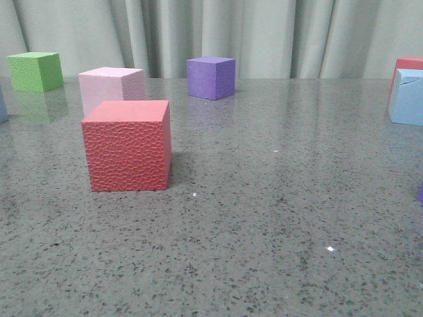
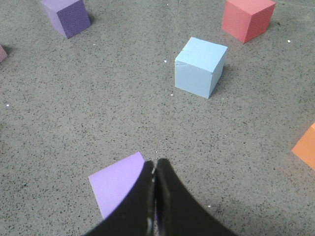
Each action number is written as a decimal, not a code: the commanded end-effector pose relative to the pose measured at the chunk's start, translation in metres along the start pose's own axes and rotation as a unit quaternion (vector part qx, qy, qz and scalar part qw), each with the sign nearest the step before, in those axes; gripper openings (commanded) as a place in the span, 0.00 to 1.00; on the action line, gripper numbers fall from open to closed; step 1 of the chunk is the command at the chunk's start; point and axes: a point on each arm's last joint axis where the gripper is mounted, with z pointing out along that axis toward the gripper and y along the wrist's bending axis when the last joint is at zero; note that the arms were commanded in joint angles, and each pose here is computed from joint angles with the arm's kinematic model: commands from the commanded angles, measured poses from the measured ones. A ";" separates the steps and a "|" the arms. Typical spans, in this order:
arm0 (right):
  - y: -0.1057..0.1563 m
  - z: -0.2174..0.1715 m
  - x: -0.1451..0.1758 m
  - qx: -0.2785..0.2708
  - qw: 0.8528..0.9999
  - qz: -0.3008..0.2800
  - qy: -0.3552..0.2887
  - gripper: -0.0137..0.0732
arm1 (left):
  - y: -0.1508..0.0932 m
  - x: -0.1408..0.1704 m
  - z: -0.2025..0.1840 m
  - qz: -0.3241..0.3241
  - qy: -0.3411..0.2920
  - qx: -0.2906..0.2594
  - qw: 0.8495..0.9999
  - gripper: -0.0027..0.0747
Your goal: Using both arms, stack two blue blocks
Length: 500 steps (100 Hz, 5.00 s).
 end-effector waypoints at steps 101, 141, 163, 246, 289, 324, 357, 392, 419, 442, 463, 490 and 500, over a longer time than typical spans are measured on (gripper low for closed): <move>0.001 -0.005 -0.016 -0.003 0.998 -0.001 -0.055 0.90 | -0.007 -0.013 -0.008 0.040 -0.054 0.031 0.997 0.89; 0.002 -0.005 -0.019 -0.008 0.997 0.021 -0.070 0.90 | -0.007 -0.014 -0.008 0.039 -0.057 0.031 0.997 0.89; 0.002 0.005 -0.027 -0.010 0.995 0.067 -0.074 0.90 | -0.007 -0.014 -0.008 0.039 -0.057 0.031 0.997 0.89; 0.000 0.138 -0.119 0.016 0.992 0.105 0.069 0.90 | -0.007 -0.014 -0.008 0.039 -0.056 0.031 0.997 0.89; -0.034 0.189 -0.144 0.068 0.981 0.148 0.109 0.90 | -0.007 -0.014 -0.008 0.039 -0.056 0.031 0.997 0.89; -0.053 0.228 -0.130 0.090 0.970 0.163 0.155 0.90 | -0.007 -0.013 -0.008 0.039 -0.055 0.031 0.997 0.89; -0.059 0.255 -0.118 0.094 0.964 0.166 0.183 0.90 | -0.007 -0.013 -0.008 0.039 -0.055 0.031 0.997 0.89; -0.062 0.277 -0.112 0.090 0.960 0.176 0.198 0.90 | -0.007 -0.013 -0.008 0.039 -0.055 0.031 0.997 0.89; -0.065 0.294 -0.103 0.091 0.954 0.182 0.222 0.90 | -0.007 -0.013 -0.008 0.039 -0.055 0.031 0.997 0.89; -0.065 0.297 -0.101 0.092 0.952 0.182 0.227 0.90 | -0.007 -0.013 -0.008 0.039 -0.055 0.031 0.997 0.89; -0.065 0.297 -0.101 0.092 0.952 0.182 0.227 0.89 | -0.007 -0.013 -0.008 0.039 -0.055 0.031 0.997 0.89; -0.065 0.297 -0.101 0.092 0.952 0.182 0.227 0.57 | -0.007 -0.013 -0.008 0.039 -0.055 0.031 0.997 0.89; -0.065 0.297 -0.101 0.092 0.952 0.182 0.227 0.55 | -0.007 -0.013 -0.008 0.039 -0.055 0.031 0.997 0.89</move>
